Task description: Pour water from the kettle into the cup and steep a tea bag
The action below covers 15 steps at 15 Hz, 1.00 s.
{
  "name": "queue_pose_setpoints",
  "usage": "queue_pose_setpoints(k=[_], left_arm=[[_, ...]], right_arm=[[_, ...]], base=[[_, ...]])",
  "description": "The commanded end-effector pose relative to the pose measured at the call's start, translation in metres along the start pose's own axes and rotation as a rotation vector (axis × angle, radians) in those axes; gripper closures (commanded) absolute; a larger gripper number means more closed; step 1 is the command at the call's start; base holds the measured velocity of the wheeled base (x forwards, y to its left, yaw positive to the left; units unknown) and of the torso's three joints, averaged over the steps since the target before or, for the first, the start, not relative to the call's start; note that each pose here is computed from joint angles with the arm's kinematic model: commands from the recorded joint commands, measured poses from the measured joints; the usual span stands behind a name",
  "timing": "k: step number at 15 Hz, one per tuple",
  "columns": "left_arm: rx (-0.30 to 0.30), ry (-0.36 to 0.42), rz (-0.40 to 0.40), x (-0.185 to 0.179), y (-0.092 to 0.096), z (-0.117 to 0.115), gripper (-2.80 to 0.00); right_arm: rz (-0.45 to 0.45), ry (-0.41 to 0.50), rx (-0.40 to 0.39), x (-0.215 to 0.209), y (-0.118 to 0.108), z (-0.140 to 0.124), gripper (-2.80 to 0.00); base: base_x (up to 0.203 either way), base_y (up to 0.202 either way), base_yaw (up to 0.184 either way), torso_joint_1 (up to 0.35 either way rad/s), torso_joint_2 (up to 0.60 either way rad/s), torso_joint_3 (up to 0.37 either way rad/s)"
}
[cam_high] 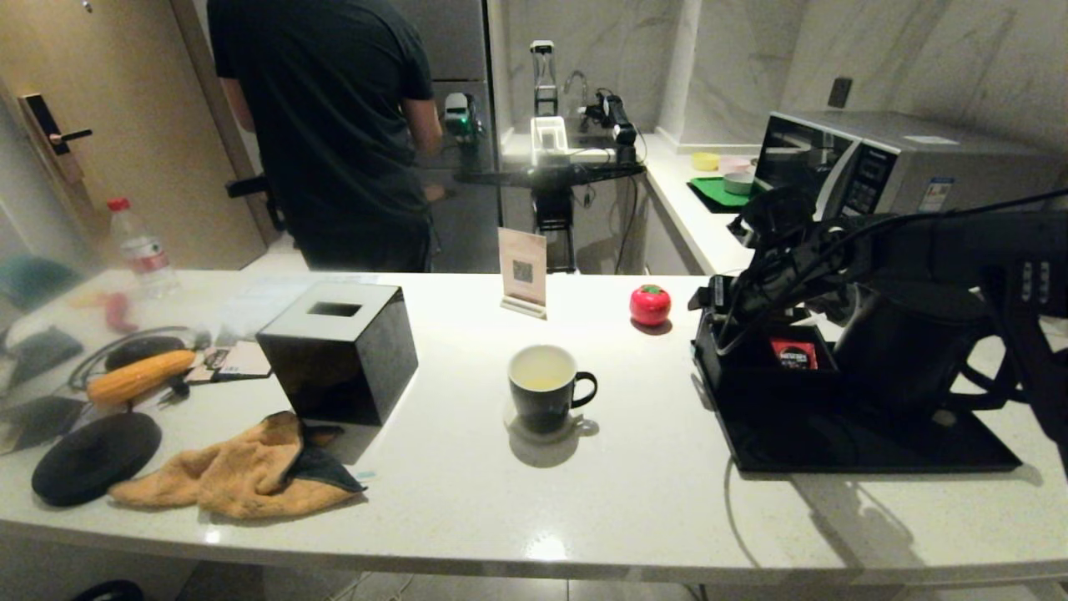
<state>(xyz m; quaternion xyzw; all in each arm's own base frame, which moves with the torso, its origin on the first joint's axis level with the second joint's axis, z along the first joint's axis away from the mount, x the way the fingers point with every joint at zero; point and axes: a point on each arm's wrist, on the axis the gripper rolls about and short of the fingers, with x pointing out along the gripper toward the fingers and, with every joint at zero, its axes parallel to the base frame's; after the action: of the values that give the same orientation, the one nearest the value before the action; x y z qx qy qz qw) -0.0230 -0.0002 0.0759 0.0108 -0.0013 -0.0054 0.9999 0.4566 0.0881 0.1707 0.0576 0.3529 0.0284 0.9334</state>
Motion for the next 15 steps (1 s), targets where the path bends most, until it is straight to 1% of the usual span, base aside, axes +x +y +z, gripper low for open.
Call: queue_pose_setpoints(k=[1,11,12,15], left_arm=[[0.000,0.001,0.000,0.0001,0.0000,0.0000,0.00],[0.000,0.001,0.000,0.0001,0.0000,0.0000,0.00],[0.000,0.001,0.000,0.0001,0.0000,0.0000,0.00],[0.000,0.001,0.000,0.0001,0.0000,0.0000,0.00]], right_arm=[[-0.001,0.003,0.001,-0.0022,0.0000,0.0004,-2.80],[-0.003,0.014,0.002,-0.0014,-0.0004,-0.0015,-2.80],[-0.003,0.014,0.002,-0.0014,-0.0004,-0.0015,0.00],[-0.006,0.020,0.019,0.0012,-0.0006,-0.0030,0.00]], base=[[0.000,0.000,0.000,0.000,0.00,0.000],[0.000,0.000,0.000,0.000,0.00,0.000],[0.000,0.000,0.000,0.000,0.00,0.000],[0.000,0.000,0.000,0.000,0.00,0.000]])
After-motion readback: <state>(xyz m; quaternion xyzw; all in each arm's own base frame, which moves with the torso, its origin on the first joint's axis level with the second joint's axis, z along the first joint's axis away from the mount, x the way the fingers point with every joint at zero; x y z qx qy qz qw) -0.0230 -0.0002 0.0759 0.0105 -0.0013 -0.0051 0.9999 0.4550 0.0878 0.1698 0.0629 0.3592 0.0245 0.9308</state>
